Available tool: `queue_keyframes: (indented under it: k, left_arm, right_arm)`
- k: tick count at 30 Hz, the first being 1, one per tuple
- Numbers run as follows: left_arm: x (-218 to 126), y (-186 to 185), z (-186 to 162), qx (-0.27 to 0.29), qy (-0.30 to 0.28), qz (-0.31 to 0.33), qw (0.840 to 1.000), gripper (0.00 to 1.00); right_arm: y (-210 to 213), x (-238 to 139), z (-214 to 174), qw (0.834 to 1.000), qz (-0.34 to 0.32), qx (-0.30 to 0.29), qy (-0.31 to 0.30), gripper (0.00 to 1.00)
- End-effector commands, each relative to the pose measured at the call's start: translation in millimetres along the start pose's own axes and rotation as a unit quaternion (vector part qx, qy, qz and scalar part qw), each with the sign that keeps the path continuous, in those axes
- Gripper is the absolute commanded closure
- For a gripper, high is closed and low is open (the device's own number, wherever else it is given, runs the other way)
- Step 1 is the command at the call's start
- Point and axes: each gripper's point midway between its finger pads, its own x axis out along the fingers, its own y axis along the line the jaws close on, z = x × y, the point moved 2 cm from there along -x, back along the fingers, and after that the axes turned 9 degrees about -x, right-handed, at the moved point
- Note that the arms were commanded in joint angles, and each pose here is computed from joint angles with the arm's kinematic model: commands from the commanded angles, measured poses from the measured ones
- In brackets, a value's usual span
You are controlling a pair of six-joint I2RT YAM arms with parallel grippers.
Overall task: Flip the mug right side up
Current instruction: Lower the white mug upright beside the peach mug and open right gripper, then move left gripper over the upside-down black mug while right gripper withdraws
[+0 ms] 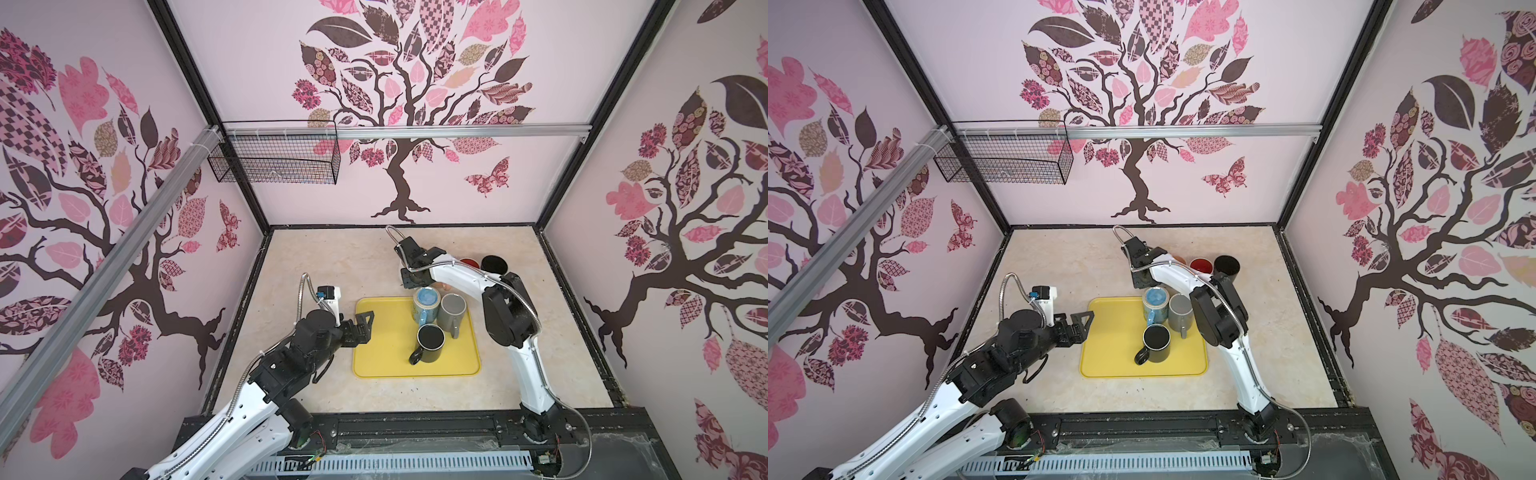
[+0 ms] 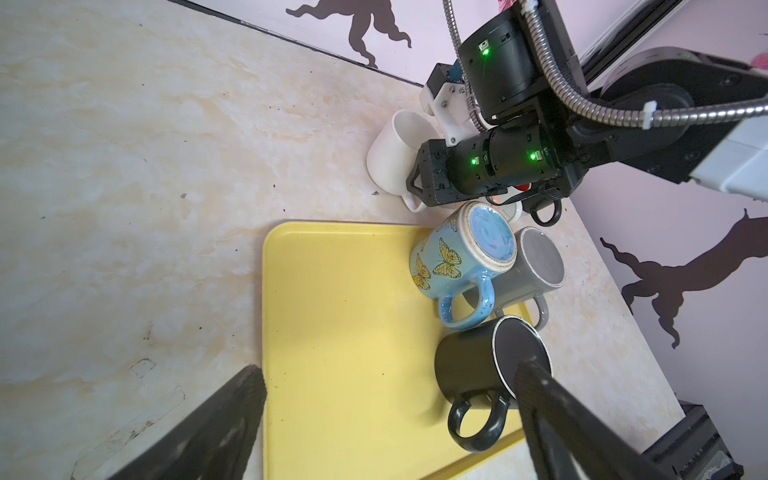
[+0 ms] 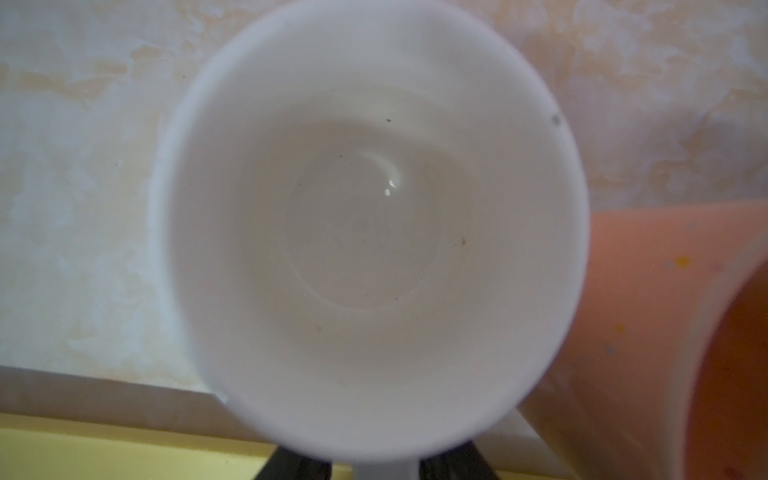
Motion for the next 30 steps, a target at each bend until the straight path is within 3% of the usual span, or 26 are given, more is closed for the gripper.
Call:
queue_keyframes:
  k: [1, 9, 13, 21, 30]
  left_arm:
    - [-1, 4, -1, 0.008, -0.005, 0.007, 1.000, 0.04]
    - [0, 3, -5, 0.006, 0.005, -0.002, 1.000, 0.04]
    - [-2, 4, -12, 0.003, 0.013, -0.012, 1.000, 0.04]
    - [-1, 5, -26, 0.011, 0.042, -0.008, 0.999, 0.04]
    - [2, 0, -60, 0.059, 0.092, 0.014, 0.994, 0.06]
  right_arm:
    - [-9, -57, 34, 0.997, 0.015, 0.018, -0.068, 0.63]
    - [-21, -142, 64, 0.986, 0.045, 0.042, -0.156, 0.58]
    - [-22, -192, 57, 0.973, 0.094, 0.057, -0.202, 0.57]
    - [12, -250, -18, 0.954, 0.178, 0.023, -0.240, 0.56]
    - [20, -236, -109, 0.953, 0.223, 0.013, -0.204, 0.54]
